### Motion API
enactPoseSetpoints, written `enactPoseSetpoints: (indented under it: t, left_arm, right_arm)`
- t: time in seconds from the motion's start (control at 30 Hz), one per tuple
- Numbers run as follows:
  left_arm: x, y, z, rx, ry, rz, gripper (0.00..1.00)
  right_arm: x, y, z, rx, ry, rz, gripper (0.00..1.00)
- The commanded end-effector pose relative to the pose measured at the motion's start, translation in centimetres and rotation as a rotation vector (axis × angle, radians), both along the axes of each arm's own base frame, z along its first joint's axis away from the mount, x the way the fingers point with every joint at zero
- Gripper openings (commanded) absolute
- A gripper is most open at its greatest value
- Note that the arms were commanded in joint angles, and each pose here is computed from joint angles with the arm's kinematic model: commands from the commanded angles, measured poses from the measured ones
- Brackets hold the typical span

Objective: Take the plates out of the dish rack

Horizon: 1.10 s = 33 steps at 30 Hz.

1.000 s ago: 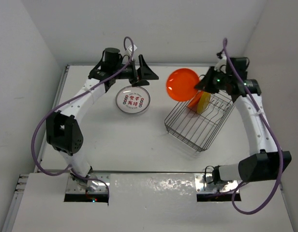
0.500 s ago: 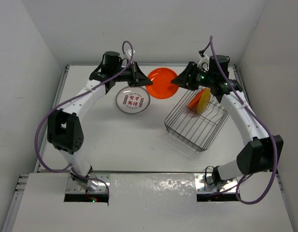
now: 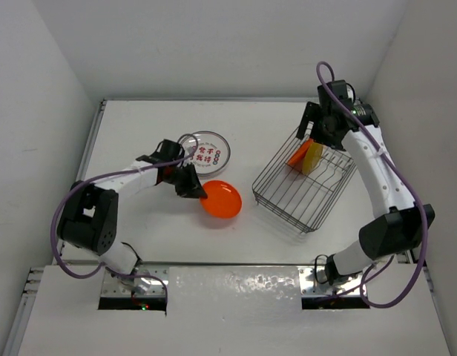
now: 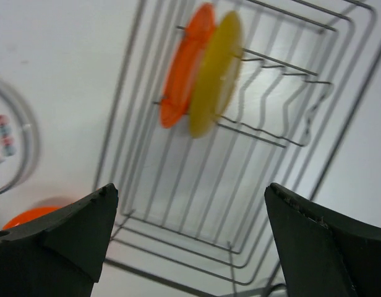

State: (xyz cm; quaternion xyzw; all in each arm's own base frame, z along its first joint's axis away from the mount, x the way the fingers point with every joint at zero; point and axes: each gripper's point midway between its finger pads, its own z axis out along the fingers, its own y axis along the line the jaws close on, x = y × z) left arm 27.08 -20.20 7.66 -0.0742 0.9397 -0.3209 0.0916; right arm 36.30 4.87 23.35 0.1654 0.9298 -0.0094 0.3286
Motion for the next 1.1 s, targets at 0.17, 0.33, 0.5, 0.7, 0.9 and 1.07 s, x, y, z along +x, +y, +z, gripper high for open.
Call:
enactPoseSetpoints:
  t: [0.17,0.33,0.5,0.7,0.9,1.07]
  left_arm:
    - [-1.1,1.2,-1.6,0.052,-0.06,-0.015,0.57]
    - [-1.1,2.4,-0.7,0.116,-0.086,-0.001,0.96]
    - [-0.9,3.3,1.1,0.168,-0.121,-0.008,1.0]
    - [-1.1,4.0,1.7,0.203,-0.138,-0.018,1.0]
    - [-1.3,4.0,1.6,0.203,-0.132,-0.024,1.0]
    - [-1.1,3.9,2.2,0.201,-0.145,-0.034,1.0]
  right_arm:
    - [2.0,-3.5,-2.5,-0.229,0.11,-0.092,0.93]
    - [4.0,-3.2,-4.5,-0.244,0.133,-0.087,0.8]
    - [4.1,-3.2,-6.3,-0.256,0.191,-0.081,0.71]
    - [3.0,-3.2,-5.7,-0.241,0.144,-0.05,0.67]
    - [2.5,-2.7,-8.2,-0.239,0.221,0.003,0.62]
    - [2.4,-1.8,-9.8,-0.188,0.221,0.025,0.61]
